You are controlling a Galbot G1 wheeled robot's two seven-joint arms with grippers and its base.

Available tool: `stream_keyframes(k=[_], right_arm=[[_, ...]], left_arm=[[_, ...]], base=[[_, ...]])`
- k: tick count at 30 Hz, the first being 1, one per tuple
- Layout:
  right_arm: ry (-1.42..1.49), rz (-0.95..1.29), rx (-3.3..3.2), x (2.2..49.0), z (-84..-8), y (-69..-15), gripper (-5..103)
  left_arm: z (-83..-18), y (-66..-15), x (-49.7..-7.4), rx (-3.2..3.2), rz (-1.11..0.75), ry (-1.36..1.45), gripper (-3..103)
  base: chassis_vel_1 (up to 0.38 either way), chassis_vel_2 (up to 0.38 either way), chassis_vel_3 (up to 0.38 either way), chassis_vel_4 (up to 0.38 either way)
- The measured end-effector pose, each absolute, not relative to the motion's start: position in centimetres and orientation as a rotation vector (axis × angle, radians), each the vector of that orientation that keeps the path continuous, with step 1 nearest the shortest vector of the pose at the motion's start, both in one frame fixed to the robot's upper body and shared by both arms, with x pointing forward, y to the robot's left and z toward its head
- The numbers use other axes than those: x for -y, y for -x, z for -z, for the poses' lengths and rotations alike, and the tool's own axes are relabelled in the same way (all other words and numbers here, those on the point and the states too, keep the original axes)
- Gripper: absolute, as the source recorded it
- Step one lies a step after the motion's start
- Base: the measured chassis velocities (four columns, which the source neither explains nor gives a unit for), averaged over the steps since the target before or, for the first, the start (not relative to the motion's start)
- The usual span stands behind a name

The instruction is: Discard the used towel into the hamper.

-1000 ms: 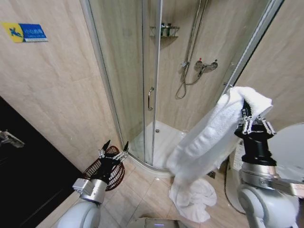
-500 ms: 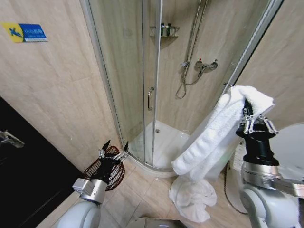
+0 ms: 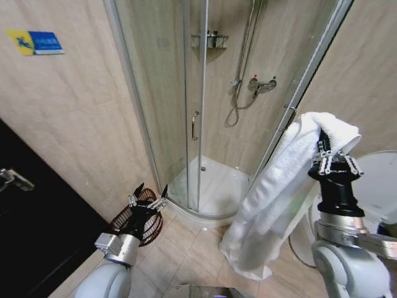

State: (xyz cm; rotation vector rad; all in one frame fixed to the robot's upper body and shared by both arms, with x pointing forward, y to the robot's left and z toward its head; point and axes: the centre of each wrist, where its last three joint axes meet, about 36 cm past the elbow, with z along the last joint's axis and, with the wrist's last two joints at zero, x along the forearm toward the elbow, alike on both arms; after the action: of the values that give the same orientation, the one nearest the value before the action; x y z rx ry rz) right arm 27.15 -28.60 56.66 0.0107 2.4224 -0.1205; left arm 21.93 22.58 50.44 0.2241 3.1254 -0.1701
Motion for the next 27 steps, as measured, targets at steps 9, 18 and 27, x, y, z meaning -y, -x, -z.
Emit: stream_keyframes(k=[9, 18, 27], right_arm=[[-0.002, 0.118, -2.407, 28.54, -56.68, -27.19, 10], [0.058, 0.121, -2.372, 28.58, -57.03, -27.45, 10], [0.106, 0.103, -2.358, 28.57, -57.58, -27.85, 10]], left_arm=[[-50.44, -21.93, -22.58, -3.125, 0.17, -0.224, 97], [-50.44, -21.93, -22.58, -3.125, 0.17, -0.224, 97], [-50.44, -21.93, -22.58, -3.125, 0.17, -0.224, 97]], base=[[0.048, -0.086, -0.053, 0.05], [-0.013, 0.021, 0.025, -0.012], [0.019, 0.007, 0.011, 0.017]])
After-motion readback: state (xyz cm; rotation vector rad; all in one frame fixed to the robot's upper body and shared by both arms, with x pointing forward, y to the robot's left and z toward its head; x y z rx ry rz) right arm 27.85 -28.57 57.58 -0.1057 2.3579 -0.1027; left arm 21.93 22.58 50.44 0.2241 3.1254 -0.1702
